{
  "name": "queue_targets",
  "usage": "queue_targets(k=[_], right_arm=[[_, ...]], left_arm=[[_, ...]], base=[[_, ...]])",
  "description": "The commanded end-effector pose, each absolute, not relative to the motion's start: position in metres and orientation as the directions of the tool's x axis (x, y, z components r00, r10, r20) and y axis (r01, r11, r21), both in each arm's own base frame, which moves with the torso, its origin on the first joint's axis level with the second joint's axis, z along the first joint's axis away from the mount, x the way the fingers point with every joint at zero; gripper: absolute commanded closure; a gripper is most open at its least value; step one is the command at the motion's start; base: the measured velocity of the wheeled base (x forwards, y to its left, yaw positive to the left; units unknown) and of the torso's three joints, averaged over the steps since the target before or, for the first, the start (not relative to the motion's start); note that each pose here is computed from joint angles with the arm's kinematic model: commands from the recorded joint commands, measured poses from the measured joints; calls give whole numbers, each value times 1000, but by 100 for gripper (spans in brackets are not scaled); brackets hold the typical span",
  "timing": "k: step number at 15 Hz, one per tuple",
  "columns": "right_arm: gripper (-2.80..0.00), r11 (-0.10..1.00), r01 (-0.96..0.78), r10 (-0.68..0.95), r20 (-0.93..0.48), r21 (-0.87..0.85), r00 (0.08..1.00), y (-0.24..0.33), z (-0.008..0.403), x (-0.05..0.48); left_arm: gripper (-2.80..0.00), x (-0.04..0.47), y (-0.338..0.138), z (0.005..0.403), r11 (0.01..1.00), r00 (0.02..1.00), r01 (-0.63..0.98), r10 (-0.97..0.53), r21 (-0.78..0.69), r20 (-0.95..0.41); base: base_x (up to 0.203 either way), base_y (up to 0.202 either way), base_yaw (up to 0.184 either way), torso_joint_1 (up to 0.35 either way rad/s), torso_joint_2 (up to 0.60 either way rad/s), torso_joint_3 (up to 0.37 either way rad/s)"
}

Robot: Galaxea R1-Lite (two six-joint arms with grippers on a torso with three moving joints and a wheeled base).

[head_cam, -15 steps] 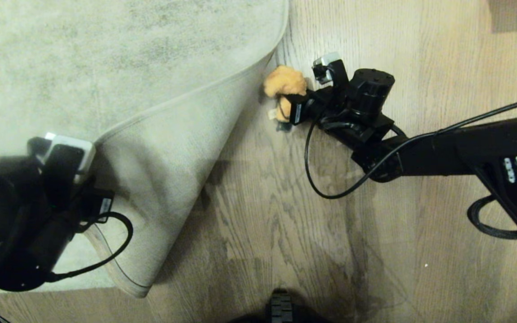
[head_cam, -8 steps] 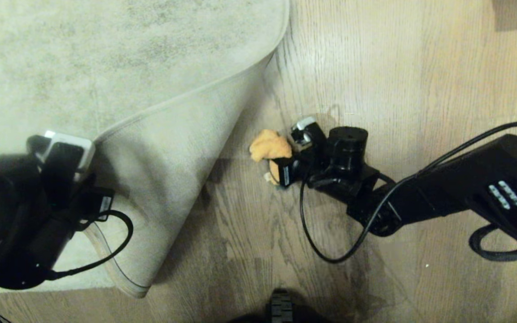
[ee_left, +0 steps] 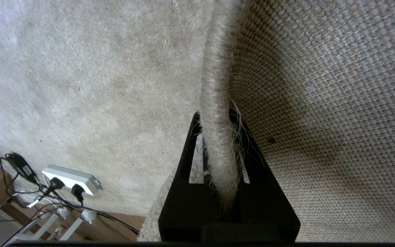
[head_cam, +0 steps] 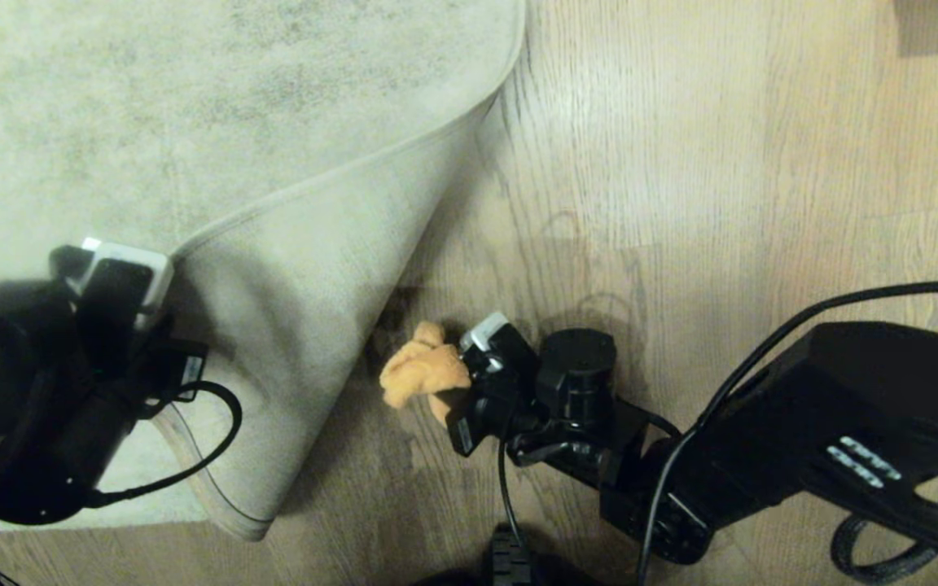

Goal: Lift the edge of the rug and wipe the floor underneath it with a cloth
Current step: Wipe the floor under the carpet with a rag

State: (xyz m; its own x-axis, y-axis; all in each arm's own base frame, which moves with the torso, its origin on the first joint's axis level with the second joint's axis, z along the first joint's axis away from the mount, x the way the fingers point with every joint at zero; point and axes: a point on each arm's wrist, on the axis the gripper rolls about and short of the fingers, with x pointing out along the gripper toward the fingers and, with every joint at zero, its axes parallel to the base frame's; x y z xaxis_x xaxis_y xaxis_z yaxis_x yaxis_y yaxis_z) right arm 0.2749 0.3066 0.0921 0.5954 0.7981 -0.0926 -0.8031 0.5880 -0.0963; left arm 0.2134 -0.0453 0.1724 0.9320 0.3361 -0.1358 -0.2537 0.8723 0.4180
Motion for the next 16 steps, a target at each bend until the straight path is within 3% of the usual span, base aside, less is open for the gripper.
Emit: queue_targets(k=[1,8,16], right_arm=[[0,585,-806,800,-99,-94,592,312,72,279],[0,695,-712,716,9,-103,698,289,84,339],[0,811,-573,585,134,-119,800,229,158,385]], left_arm=[[0,214,-45,173,870,931,-258,340,420,-132],[0,213,-46,172,870,931,-256,339,421,-134],[0,213,-46,171,871,932,-251,336,423,-139]], base=[[0,0,0,0,0,0],[0,0,0,0,0,0],[0,0,0,0,0,0]])
